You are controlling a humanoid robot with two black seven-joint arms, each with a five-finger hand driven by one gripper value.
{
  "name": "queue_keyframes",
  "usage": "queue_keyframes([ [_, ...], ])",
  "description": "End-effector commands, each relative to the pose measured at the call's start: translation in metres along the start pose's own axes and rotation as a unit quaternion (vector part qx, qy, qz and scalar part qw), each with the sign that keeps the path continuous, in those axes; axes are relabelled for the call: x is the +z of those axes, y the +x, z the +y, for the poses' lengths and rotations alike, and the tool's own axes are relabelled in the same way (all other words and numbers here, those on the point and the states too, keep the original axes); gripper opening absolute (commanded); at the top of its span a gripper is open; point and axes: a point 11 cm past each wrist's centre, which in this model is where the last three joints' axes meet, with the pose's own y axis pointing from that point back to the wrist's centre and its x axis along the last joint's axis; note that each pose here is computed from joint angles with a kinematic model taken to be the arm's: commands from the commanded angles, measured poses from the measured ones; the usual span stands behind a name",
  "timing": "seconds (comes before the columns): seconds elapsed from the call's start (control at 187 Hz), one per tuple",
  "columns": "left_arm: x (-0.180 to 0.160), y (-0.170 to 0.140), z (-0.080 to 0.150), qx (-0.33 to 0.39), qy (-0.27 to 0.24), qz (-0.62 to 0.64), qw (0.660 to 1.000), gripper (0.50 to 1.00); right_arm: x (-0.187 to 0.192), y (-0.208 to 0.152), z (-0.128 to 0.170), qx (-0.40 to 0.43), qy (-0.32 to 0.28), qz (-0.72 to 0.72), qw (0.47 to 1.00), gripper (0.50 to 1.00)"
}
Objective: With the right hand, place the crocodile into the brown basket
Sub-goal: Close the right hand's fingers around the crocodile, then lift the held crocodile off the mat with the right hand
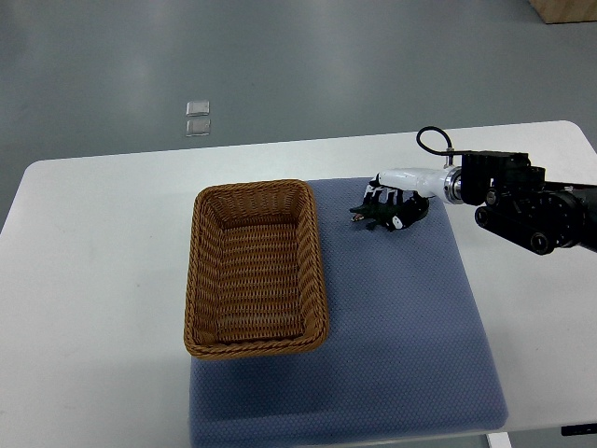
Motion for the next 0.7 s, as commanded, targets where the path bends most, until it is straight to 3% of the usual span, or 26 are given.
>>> queue_keyframes([
  [0.0, -0.0001, 0.0, 0.0, 0.0, 0.0, 0.0, 1.0, 1.0, -0.0009, 0.001, 0.0001, 0.001, 0.002, -0.001, 1.0, 0.5],
  [0.696, -0.0001, 0.0, 0.0, 0.0, 0.0, 0.0, 1.0, 1.0, 0.0001, 0.01, 0.0049, 0.012, 0.017, -0.024, 0.999, 0.5],
])
